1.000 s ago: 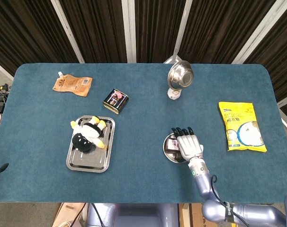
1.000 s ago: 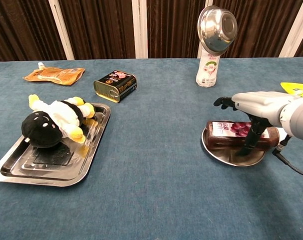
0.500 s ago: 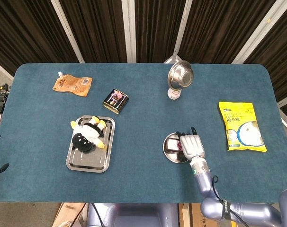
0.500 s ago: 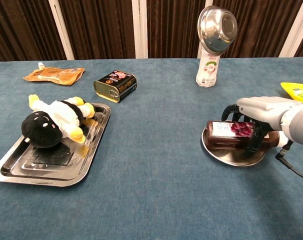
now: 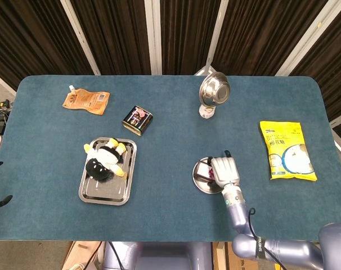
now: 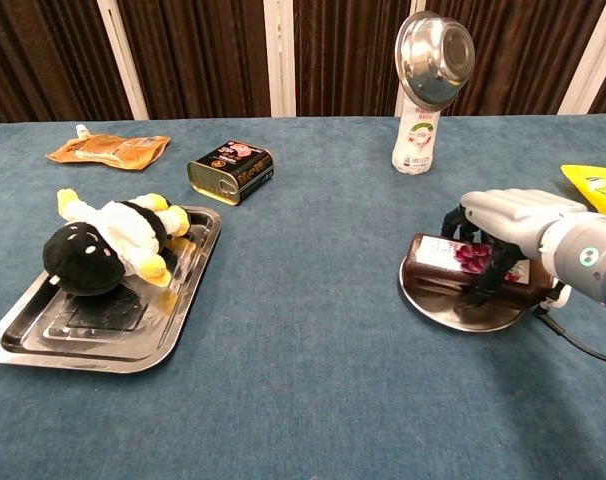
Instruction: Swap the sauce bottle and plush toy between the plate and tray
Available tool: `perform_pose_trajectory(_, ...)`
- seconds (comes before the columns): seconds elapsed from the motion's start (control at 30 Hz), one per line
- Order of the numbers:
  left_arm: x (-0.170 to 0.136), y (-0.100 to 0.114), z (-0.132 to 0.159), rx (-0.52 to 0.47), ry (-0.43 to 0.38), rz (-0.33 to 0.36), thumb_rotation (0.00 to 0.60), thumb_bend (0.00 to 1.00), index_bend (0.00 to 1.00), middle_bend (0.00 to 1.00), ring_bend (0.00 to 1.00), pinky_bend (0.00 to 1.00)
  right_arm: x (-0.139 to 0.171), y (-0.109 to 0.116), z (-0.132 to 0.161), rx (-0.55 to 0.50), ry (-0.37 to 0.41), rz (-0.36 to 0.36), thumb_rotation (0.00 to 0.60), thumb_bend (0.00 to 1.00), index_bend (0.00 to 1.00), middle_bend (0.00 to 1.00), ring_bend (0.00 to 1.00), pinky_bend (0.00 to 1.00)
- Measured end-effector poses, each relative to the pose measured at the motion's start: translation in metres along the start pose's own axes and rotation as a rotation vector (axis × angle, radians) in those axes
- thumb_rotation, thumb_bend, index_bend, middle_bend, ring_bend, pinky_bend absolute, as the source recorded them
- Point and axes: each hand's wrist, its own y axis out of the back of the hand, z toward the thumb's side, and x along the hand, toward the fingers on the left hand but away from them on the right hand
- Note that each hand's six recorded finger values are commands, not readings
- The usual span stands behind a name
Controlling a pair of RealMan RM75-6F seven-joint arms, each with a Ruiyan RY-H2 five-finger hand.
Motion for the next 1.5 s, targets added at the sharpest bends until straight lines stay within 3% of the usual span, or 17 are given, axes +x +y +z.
perform_pose_trajectory(0.23,0.000,0.000,0.000,-0.007,-0.005,-0.007,0.600,0.07,0.23,0.00,0.00,0.12,0.003,0.021,0.016,-0.028,0.047,-0.033,0.600,0.31,0.51,0.58,0.60,0.14)
perform_pose_trajectory(0.57,0.003,0.002,-0.004,-0.012,0.011,0.000,0.600,0.07,0.23,0.00,0.00,0.12,-0.025,0.059,0.077,-0.034,0.143,-0.056,0.600,0.32,0.51,0.58,0.60,0.14)
perform_pose_trajectory(0.77,0.008,0.001,-0.010,-0.003,0.039,-0.002,0.600,0.07,0.23,0.00,0.00,0.12,-0.057,0.058,0.110,-0.011,0.163,-0.043,0.600,0.32,0.51,0.58,0.58,0.14)
perform_pose_trajectory(0.87,0.010,0.000,-0.011,0.000,0.048,-0.007,0.600,0.07,0.23,0.00,0.00,0.12,-0.072,0.052,0.125,-0.013,0.168,-0.028,0.600,0.32,0.43,0.57,0.54,0.11)
perform_pose_trajectory(0.97,0.011,0.000,-0.012,0.005,0.055,-0.009,0.600,0.07,0.23,0.00,0.00,0.12,-0.082,0.043,0.139,-0.013,0.178,-0.011,0.600,0.30,0.28,0.48,0.43,0.03)
perform_pose_trajectory(1.1,0.011,0.001,-0.014,0.006,0.065,-0.006,0.600,0.07,0.23,0.00,0.00,0.12,-0.090,0.031,0.150,-0.007,0.202,0.025,0.600,0.11,0.04,0.14,0.15,0.00)
perform_pose_trajectory(1.17,0.011,0.002,-0.014,0.005,0.067,-0.002,0.600,0.07,0.23,0.00,0.00,0.12,-0.091,0.023,0.153,0.001,0.221,0.053,0.600,0.05,0.00,0.03,0.04,0.00)
perform_pose_trajectory(1.3,0.011,0.001,-0.014,0.006,0.065,-0.004,0.600,0.07,0.23,0.00,0.00,0.12,-0.090,0.017,0.150,0.019,0.238,0.087,0.600,0.02,0.00,0.00,0.00,0.00)
perform_pose_trajectory(1.5,0.012,-0.002,-0.009,0.003,0.036,-0.022,0.600,0.07,0.22,0.00,0.00,0.12,-0.076,0.045,0.133,0.013,0.248,0.057,0.600,0.02,0.00,0.00,0.00,0.00)
